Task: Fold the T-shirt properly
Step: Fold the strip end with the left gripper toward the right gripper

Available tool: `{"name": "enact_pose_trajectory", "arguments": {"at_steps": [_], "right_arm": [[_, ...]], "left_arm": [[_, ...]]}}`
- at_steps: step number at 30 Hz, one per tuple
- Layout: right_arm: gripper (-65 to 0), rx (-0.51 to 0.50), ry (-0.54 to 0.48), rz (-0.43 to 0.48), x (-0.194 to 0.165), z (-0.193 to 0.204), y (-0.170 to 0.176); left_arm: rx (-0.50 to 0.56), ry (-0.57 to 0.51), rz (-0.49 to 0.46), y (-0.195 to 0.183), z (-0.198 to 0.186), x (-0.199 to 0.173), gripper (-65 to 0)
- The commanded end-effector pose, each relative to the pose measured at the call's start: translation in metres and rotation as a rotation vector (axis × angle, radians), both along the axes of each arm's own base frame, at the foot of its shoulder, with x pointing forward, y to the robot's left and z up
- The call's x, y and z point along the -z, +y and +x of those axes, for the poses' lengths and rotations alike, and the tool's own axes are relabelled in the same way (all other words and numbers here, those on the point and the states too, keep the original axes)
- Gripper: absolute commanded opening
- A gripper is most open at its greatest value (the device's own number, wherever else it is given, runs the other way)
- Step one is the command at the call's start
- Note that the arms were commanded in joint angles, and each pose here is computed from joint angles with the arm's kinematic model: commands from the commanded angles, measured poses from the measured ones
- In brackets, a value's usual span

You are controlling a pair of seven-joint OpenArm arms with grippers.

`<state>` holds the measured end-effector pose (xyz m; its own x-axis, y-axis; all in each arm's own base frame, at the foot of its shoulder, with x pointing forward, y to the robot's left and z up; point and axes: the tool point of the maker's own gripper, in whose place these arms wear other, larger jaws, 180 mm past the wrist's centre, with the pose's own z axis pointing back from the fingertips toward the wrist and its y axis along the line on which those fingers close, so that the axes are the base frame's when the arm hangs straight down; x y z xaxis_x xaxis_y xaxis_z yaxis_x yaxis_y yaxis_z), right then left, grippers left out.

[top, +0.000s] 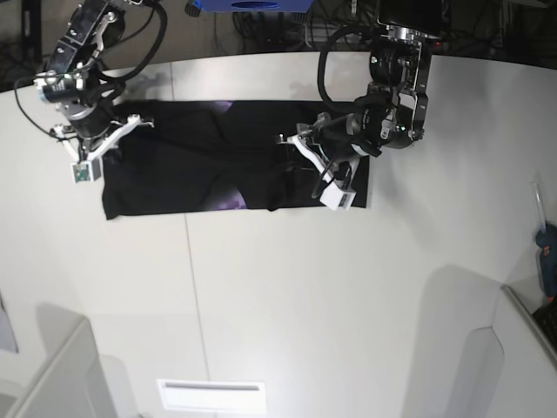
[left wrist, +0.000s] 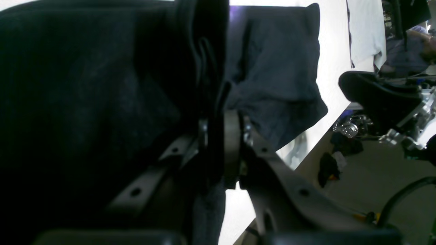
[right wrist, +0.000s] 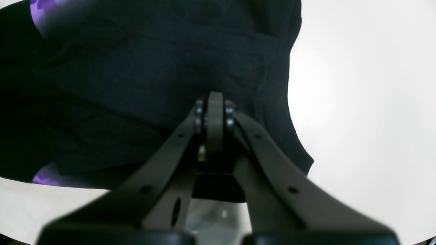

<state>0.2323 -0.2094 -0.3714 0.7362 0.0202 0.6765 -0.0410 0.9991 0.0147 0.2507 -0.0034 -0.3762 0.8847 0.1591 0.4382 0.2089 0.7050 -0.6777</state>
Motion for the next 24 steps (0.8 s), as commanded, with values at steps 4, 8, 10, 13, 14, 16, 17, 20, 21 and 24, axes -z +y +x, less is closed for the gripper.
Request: {"name": "enact_pose_trajectory", "arguments": {"at_steps": [4, 8, 10, 13, 14, 16, 17, 20, 21, 24], "right_arm": [[-65.0, 0.002, -0.046, -0.008, -0.0107, 0.0073, -0.0028], [-65.0, 0.002, -0.047, -0.008, -0.0110, 0.0078, -0.0028], [-65.0, 0.002, -0.047, -0.008, -0.0110, 0.0078, -0.0028], [-65.0, 0.002, -0.047, -0.008, -0.0110, 0.0078, -0.0028], [-65.0, 0.002, -0.046, -0.008, -0.0107, 0.0073, -0.0028], [-65.0, 0.002, -0.046, -0.008, -0.0107, 0.0073, -0.0028], [-65.0, 0.002, -0.046, -0.008, -0.0107, 0.0073, -0.0028], [-65.0, 0.002, -0.046, -0.008, -0.0107, 0.0073, -0.0028], [-65.0, 0.002, -0.046, -0.008, -0.0107, 0.0073, -0.0028], [-65.0, 0.002, -0.046, -0.008, -0.0107, 0.0073, -0.0028]], "left_arm": [[0.000, -0.036, -0.030, -0.0042, 0.0064, -0.0113, -65.0], [0.000, -0.034, -0.030, -0.0041, 0.0062, -0.0109, -65.0], [0.001, -0.033, -0.029, -0.0042, 0.0060, -0.0107, -65.0], [0.000, -0.034, -0.030, -0.0041, 0.0062, -0.0109, -65.0], [0.000, -0.034, -0.030, -0.0041, 0.0062, -0.0109, -65.0], [-0.001, -0.034, -0.031, -0.0038, 0.0065, -0.0110, -65.0], [-0.001, -0.034, -0.033, -0.0040, 0.0064, -0.0112, -65.0], [-0.003, -0.035, -0.034, -0.0041, 0.0067, -0.0115, -65.0], [-0.003, -0.035, -0.034, -0.0041, 0.0067, -0.0115, -65.0], [-0.003, -0.035, -0.034, -0.0041, 0.0067, -0.0115, -55.8]]}}
